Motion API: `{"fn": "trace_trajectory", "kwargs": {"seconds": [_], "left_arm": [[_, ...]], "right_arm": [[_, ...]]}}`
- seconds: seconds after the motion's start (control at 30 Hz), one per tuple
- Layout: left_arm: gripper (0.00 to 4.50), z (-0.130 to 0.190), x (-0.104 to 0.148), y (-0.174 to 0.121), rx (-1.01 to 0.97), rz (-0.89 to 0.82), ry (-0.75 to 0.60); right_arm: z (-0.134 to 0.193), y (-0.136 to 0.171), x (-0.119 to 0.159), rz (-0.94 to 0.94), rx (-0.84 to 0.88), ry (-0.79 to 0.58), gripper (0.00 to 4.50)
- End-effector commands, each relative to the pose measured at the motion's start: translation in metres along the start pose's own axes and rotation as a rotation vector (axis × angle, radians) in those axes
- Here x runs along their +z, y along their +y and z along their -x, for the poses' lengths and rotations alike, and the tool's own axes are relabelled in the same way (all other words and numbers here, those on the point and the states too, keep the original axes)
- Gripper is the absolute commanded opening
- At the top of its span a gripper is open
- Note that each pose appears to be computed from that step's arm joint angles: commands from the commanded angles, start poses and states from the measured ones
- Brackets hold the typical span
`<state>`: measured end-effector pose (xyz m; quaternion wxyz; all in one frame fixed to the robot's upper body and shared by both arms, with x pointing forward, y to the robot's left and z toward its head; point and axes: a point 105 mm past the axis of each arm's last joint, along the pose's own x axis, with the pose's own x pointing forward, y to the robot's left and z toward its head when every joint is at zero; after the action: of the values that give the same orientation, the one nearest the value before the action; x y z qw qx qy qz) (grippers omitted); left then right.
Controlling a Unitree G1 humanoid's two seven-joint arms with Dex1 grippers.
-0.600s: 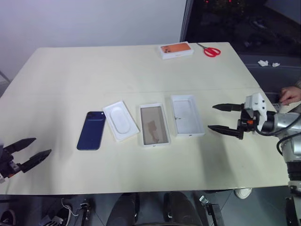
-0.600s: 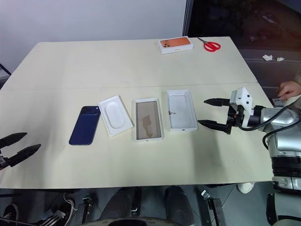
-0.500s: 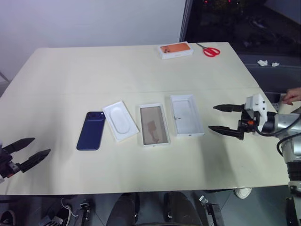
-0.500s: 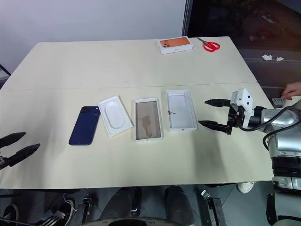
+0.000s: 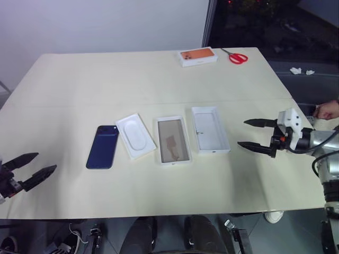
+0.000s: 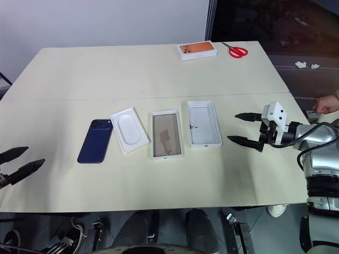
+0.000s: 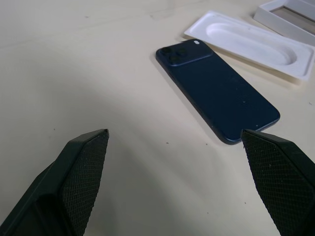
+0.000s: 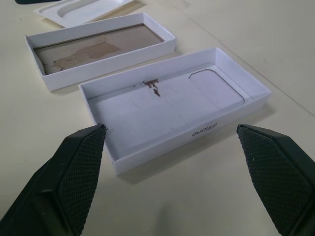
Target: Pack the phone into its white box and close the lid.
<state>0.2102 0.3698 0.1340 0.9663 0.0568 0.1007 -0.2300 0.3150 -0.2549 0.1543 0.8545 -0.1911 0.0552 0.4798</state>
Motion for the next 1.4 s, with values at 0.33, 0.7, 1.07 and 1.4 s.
{"fn": "trace_trajectory", "kwargs": {"seconds": [0.33, 0.7, 1.07, 1.4], "left_arm": [[4.5, -0.005, 0.015, 0.006, 0.02, -0.04, -0.052], [4.5, -0.04, 0.038, -0.017, -0.082, 0.168, -0.074], [4.5, -0.113, 0.061, -0.077, -0.064, 0.31, -0.105], [4.5, -0.145, 0.054, -0.111, 0.054, 0.584, -0.034]], "right_arm": [[0.007, -0.015, -0.004, 0.008, -0.101, 0.007, 4.45], [-0.04, -0.001, 0.047, 0.036, -0.013, -0.055, 4.45], [-0.089, 0.07, 0.092, 0.14, 0.337, -0.12, 4.45], [-0.101, 0.063, 0.091, 0.165, 0.32, -0.121, 4.45]]}}
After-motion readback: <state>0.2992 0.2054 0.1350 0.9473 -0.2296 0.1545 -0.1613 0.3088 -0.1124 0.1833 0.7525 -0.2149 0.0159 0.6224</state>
